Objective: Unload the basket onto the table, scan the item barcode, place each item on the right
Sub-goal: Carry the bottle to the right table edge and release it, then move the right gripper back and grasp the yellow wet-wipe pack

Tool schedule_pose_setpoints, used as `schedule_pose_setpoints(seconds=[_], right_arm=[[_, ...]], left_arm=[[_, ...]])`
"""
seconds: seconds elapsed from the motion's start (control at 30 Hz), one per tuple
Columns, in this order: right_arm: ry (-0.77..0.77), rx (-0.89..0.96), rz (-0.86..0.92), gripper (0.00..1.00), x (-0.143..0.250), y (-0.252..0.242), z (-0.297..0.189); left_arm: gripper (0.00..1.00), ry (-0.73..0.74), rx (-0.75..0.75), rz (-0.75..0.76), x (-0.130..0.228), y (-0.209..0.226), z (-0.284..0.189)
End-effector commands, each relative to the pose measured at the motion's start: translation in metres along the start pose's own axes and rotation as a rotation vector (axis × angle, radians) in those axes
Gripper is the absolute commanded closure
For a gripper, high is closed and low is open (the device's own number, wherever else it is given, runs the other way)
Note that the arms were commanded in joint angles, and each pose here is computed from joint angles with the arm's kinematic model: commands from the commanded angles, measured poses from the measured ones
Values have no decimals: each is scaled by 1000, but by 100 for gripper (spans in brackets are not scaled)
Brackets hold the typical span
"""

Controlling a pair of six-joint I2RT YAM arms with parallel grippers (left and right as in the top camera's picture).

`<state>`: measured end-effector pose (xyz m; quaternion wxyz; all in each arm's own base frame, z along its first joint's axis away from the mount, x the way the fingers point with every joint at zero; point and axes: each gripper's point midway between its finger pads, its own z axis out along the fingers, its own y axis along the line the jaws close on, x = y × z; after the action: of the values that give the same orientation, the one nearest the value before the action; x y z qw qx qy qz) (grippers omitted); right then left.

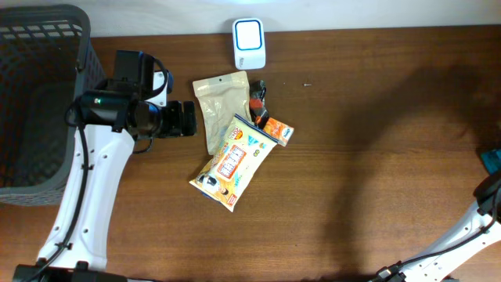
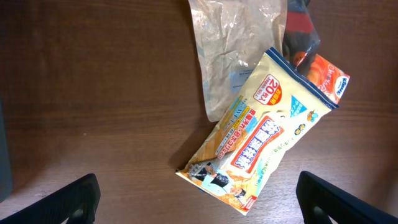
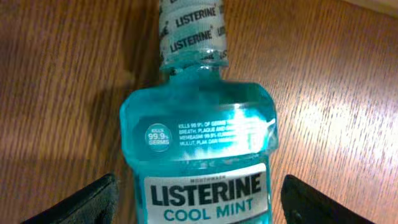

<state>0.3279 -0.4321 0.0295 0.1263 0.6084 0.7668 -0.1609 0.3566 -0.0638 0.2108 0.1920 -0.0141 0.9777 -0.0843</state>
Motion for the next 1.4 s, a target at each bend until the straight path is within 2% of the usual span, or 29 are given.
schedule_pose_setpoints(seconds=[0.0, 0.13, 0.23, 0.3, 0.37, 0.43, 0.53, 0.7, 0.8, 0.87, 0.9, 0.97, 1.2, 1.37], right_arm=[[-26, 7, -19, 8, -8, -4, -23], [-119, -64, -18, 6, -37, 0, -96], [-199, -257, -44, 6, -42, 29, -179], [-203, -434, -153, 6, -24, 65, -226], [-130, -607, -285, 5, 19, 108, -260], [-17, -773, -453, 4, 78, 153, -288], [106, -885, -662, 1, 161, 190, -322], [57, -1004, -1278, 1, 307, 228, -379], [95, -1018, -1479, 0, 381, 234, -390], [153, -997, -1563, 13, 423, 234, -384], [191, -981, -1602, 23, 443, 233, -379], [257, -944, -1658, 33, 472, 228, -368], [364, -887, -1852, 33, 551, 216, -343], [392, -807, -1881, 34, 566, 217, -313]], left_arm=[[1, 3, -7, 14, 1, 1, 2], [1, 3, -7, 14, 1, 1, 2], [1, 3, -7, 14, 1, 1, 2], [1, 3, -7, 14, 1, 1, 2], [1, 3, -7, 14, 1, 1, 2], [1, 3, -7, 14, 1, 1, 2], [1, 3, -7, 14, 1, 1, 2], [1, 3, -7, 14, 1, 1, 2], [1, 3, -7, 14, 1, 1, 2], [1, 3, -7, 14, 1, 1, 2], [1, 3, -7, 14, 1, 1, 2], [1, 3, -7, 14, 1, 1, 2], [1, 3, -7, 14, 1, 1, 2], [1, 3, -7, 14, 1, 1, 2]])
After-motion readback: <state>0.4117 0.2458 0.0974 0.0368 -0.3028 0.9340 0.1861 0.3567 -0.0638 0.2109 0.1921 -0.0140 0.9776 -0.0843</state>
